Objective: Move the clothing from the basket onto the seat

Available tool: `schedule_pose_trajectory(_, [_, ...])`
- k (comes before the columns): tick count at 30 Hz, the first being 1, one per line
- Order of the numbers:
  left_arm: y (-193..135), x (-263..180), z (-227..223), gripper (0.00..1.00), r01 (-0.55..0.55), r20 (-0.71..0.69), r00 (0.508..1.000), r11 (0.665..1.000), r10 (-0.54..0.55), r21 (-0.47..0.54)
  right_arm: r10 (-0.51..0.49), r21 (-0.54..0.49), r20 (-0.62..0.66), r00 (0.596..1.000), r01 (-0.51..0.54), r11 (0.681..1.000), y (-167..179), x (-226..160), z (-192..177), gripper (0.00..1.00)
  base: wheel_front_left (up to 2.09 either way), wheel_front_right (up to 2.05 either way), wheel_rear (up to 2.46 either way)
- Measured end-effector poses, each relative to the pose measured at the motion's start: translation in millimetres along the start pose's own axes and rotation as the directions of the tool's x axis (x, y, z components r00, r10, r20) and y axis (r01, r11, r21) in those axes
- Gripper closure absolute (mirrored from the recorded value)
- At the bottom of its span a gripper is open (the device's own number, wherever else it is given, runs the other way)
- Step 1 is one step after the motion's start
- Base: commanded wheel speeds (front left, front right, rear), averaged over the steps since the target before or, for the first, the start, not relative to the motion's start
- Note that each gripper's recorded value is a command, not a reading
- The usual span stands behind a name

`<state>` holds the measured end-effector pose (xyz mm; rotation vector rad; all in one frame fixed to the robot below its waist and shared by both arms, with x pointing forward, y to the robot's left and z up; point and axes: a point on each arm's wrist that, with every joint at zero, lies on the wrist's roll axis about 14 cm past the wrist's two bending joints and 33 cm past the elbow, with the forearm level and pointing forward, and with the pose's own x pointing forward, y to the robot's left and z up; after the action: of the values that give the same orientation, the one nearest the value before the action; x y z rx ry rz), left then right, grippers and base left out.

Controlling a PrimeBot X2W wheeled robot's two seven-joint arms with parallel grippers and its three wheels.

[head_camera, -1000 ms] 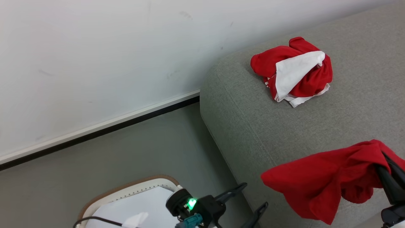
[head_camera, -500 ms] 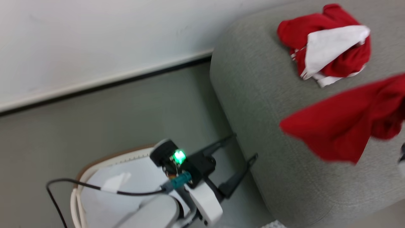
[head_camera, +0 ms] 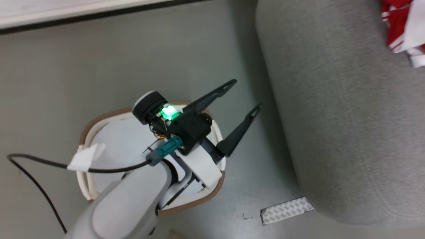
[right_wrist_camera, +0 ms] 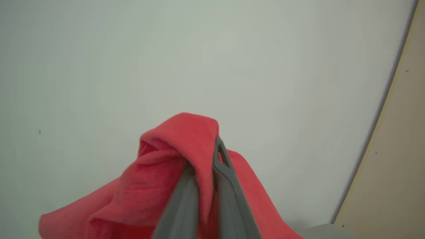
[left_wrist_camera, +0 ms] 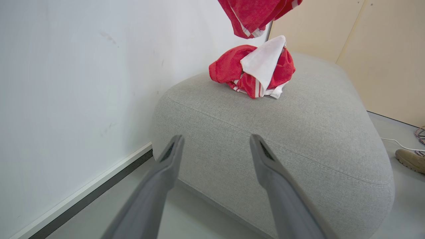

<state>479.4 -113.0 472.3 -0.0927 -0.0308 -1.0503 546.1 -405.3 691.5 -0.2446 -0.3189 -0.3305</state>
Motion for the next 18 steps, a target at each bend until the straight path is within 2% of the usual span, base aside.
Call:
schedule_pose_trajectory(5, [22.6, -13.6, -25.4, 0.0, -0.057, -0.044, 0.997, 0.998, 0.056, -0.022, -0.071, -0.029, -0.013, 0.997, 0.071, 0.997, -9.7, 39.6, -9.4, 1.0, 0.0, 0.0, 0.0])
schedule_pose_trajectory(9, [34.8, -24.0, -40.1, 0.0, -0.097, -0.07, 0.993, 0.995, 0.095, -0.036, -0.115, -0.046, -0.141, 0.983, 0.11, 0.993, -13.3, 40.4, -67.6, 1.0, 0.0, 0.0, 0.0])
schedule_pose_trajectory(11, [40.0, -29.7, -48.2, 0.0, -0.119, -0.086, 0.99, 0.992, 0.115, -0.044, -0.123, -0.032, -0.233, 0.965, 0.119, 0.992, -7.4, 28.7, -111.1, 1.0, 0.0, 0.0, 0.0])
schedule_pose_trajectory(14, [43.8, -36.3, -59.3, 0.0, -0.139, -0.114, 0.985, 0.989, 0.133, -0.055, -0.125, -0.001, -0.387, 0.914, 0.135, 0.991, 4.6, -5.4, -179.6, 1.0, 0.0, 0.0, 0.0])
schedule_pose_trajectory(18, [46.9, -42.3, -62.8, 0.0, -0.163, -0.129, 0.979, 0.985, 0.155, -0.055, -0.123, 0.0, -0.511, 0.851, 0.142, 0.99, 11.2, -43.5, -225.7, 1.0, 0.0, 0.0, 0.0])
